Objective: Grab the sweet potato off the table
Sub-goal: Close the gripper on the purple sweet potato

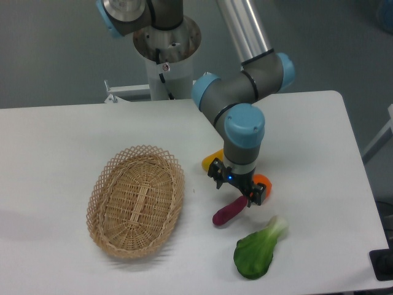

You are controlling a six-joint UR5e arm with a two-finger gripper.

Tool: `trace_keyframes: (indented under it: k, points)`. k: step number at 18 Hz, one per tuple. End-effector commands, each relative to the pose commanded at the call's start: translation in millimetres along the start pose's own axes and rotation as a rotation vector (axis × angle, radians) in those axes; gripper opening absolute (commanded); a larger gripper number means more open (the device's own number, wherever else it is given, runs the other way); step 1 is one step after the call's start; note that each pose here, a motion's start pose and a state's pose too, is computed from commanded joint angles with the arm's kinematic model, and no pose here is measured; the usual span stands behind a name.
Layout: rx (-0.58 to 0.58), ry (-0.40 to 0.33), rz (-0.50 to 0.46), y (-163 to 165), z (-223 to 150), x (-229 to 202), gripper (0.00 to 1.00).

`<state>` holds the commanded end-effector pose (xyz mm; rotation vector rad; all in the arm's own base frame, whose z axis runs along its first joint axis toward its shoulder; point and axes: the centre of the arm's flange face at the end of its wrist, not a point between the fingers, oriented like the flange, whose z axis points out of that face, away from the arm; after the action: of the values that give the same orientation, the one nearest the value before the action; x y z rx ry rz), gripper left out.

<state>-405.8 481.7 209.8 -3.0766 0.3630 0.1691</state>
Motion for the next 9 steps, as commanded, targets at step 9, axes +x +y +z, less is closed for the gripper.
trace_keyframes:
  k: [9]
  points:
    - [0.010, -0.033, 0.004, -2.4, 20.1, -2.9, 1.00]
